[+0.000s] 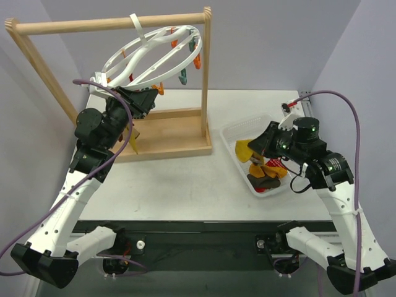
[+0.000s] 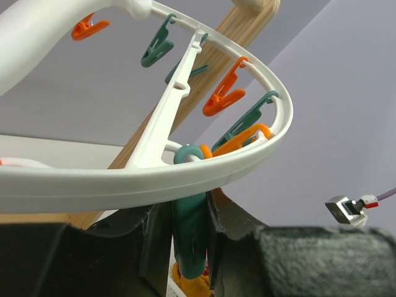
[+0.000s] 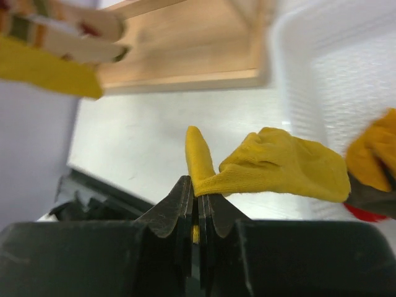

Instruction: Remove the socks clipped to the hanger

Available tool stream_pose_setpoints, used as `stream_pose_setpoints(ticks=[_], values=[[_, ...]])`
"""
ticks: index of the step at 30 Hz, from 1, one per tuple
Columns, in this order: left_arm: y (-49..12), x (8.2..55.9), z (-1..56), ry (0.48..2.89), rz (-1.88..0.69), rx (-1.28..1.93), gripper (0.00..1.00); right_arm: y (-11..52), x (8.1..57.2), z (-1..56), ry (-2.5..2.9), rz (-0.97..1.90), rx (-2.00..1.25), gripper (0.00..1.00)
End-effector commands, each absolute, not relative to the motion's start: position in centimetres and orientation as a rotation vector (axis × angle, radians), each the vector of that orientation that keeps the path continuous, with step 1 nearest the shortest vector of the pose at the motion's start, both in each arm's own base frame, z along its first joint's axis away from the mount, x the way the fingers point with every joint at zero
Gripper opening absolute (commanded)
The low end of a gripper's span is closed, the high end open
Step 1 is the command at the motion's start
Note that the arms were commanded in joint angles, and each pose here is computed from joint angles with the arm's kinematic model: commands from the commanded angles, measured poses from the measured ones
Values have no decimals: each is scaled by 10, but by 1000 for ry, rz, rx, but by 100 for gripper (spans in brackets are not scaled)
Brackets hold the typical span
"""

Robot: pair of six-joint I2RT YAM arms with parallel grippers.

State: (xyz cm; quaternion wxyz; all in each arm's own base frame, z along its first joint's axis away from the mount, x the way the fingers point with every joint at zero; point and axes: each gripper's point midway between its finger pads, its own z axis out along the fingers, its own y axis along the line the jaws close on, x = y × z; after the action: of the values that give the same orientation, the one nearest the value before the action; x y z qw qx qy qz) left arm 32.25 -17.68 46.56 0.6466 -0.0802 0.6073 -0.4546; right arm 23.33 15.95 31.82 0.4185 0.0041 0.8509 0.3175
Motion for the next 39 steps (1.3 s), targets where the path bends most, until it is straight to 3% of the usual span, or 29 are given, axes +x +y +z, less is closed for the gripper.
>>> stream_pose_setpoints(ticks=[1, 6, 9, 12, 13, 14, 18, 22, 26, 27, 29, 30, 39], values=[[-172, 306, 495, 1312, -1033, -141, 6, 98, 254, 281, 2230, 454, 186, 0], [-172, 306, 497, 1308, -1031, -144, 9, 54, 275, 255, 2263, 156, 296, 0], [-171, 305, 498, 1305, -1028, -143, 10, 50, 284, 245, 2301, 98, 281, 5], [-171, 306, 500, 1302, -1033, -146, 11, 46, 294, 238, 2328, 44, 272, 24], [-172, 306, 500, 1301, -1036, -143, 11, 45, 295, 236, 2335, 34, 268, 39], [-172, 306, 500, 1301, -1040, -144, 11, 47, 297, 234, 2345, 35, 254, 45], [-174, 306, 497, 1308, -1044, -146, 12, 72, 307, 232, 2366, 83, 112, 55], [-175, 306, 496, 1309, -1054, -152, 12, 128, 316, 245, 2253, 114, -151, 58], [-175, 306, 496, 1309, -1055, -150, 12, 221, 312, 260, 2052, 460, -340, 60], [-175, 305, 497, 1310, -1056, -149, 12, 248, 319, 282, 1905, 571, -363, 64], [-176, 305, 497, 1312, -1057, -147, 12, 282, 314, 273, 1781, 636, -453, 69], [-176, 303, 499, 1307, -1056, -146, 12, 310, 310, 302, 1612, 703, -454, 74], [-182, 303, 499, 1315, -1061, -143, 12, 448, 313, 276, 1456, 708, -682, 76]])
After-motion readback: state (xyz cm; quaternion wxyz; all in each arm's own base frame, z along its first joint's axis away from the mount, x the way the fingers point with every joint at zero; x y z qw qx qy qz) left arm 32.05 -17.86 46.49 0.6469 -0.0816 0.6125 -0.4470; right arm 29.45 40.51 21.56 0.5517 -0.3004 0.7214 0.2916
